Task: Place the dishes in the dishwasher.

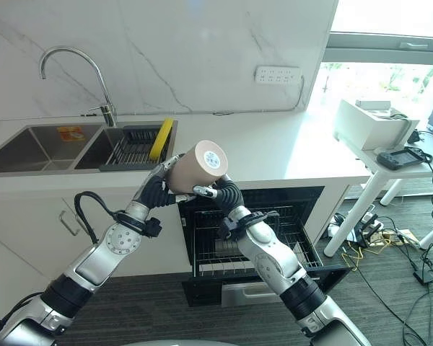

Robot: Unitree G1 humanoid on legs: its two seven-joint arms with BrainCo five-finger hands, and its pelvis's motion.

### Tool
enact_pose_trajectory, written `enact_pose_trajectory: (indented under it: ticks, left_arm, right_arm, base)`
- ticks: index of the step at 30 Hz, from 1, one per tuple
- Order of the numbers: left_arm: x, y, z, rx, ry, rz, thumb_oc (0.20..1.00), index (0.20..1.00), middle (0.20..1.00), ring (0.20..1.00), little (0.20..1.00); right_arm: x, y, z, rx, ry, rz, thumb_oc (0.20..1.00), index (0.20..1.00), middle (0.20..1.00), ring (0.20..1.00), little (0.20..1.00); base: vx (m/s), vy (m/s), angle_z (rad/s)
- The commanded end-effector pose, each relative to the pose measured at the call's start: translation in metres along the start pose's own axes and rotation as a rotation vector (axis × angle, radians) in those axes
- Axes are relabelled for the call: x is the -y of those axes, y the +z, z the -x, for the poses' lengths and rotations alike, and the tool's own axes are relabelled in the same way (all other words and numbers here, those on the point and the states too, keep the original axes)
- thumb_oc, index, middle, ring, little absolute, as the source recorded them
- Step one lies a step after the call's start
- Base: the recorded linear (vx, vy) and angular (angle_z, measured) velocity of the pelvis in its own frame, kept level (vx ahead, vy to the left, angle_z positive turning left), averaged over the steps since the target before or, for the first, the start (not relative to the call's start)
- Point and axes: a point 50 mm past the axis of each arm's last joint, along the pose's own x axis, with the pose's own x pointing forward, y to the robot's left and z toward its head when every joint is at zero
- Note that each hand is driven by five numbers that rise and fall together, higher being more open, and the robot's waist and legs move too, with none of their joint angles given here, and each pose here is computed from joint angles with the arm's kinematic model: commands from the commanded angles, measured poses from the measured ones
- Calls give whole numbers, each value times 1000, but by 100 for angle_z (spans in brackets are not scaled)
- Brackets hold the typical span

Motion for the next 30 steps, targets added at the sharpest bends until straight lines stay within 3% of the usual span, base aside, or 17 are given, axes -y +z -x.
enact_pose_trajectory:
  ticks: [1, 11, 30]
  left_arm:
    - [7, 47, -35, 234, -39, -27, 200, 200, 200, 200, 200]
    - [25, 53, -35, 229, -130, -18, 200, 200, 200, 200, 200]
    - [37, 30, -24, 77, -108, 21, 200, 200, 200, 200, 200]
  right_arm:
    - [-43, 36, -29, 163, 150, 56, 1000, 1000, 1000, 1000, 1000]
    - [-51, 60, -37, 324, 12, 81, 1000, 1000, 1000, 1000, 1000]
    - [-37, 70, -24, 492, -265, 132, 1000, 1000, 1000, 1000, 1000]
  base:
    - [0, 0, 0]
    - [6, 3, 0]
    - [0, 0, 0]
